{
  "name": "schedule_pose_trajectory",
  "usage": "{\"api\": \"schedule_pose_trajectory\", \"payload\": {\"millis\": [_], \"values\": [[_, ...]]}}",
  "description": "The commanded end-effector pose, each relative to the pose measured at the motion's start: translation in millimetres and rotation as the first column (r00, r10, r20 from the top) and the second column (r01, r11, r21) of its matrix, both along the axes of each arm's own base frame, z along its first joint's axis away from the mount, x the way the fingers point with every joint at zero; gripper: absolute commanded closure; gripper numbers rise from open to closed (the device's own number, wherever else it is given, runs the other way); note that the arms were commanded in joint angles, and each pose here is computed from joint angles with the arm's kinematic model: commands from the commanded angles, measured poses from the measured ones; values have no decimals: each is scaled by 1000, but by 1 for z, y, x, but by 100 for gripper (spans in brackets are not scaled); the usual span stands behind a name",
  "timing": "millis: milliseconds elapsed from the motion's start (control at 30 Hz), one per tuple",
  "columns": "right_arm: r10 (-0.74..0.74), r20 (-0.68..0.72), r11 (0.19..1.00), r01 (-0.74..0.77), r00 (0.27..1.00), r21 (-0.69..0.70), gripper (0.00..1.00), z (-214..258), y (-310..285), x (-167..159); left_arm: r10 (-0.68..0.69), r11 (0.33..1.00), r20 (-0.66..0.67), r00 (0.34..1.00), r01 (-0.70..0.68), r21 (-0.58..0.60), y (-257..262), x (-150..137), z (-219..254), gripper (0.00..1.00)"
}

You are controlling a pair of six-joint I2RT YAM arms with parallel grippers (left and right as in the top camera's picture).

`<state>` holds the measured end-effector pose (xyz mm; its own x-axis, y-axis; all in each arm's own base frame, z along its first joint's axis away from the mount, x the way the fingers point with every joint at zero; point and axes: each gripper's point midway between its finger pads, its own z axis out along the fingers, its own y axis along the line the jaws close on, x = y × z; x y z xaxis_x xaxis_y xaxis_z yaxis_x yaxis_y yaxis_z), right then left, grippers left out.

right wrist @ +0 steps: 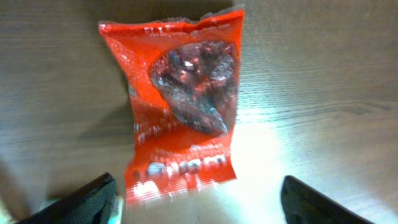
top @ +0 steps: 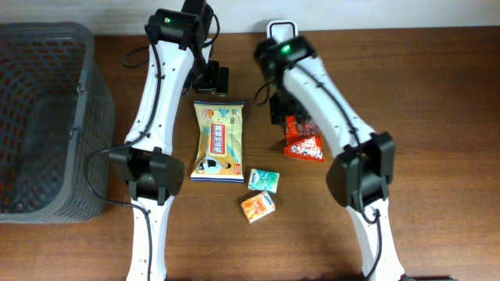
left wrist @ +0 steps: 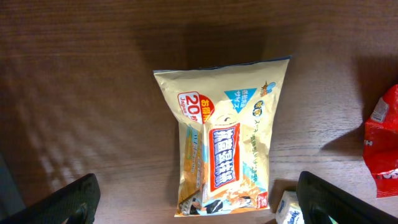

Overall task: Scan the item barcode
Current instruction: 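Lift the jerky bag up to the white scanner face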

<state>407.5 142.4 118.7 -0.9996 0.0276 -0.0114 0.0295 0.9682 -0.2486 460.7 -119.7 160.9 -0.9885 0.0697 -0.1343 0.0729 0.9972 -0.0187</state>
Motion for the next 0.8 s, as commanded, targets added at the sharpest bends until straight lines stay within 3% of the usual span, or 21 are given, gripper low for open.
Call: {"api": "schedule_pose_trajectory", "payload": {"millis": [0,100,233,433,533,667,767], "values": [[0,-5,979,2,1000,203,11,21,-3,11,10,1000,28,1000,-10,-20,-2,0,13,1],[136,-102,906,-82,985,416,7,10,-5,2,10,1000,28,1000,-9,-20,-2,0,13,1],[115,-199,907,-22,973,420,9,-22,-16,-10,10,1000,28,1000,-10,-20,-2,0,13,1],[113,-234,912,-8,966,409,45,-78,-18,-17,11,1000,29,1000,-10,-16,-1,0,12,1],[112,-237,912,-6,965,409,47,-96,-19,-19,11,1000,29,1000,-10,-17,-1,0,13,1],[114,-208,910,-18,972,414,74,-106,-17,-14,11,1000,29,1000,-10,-16,-1,0,13,1],[112,-198,909,-20,974,416,87,-105,-16,-11,11,1000,37,999,-10,-18,-2,2,13,1]]}}
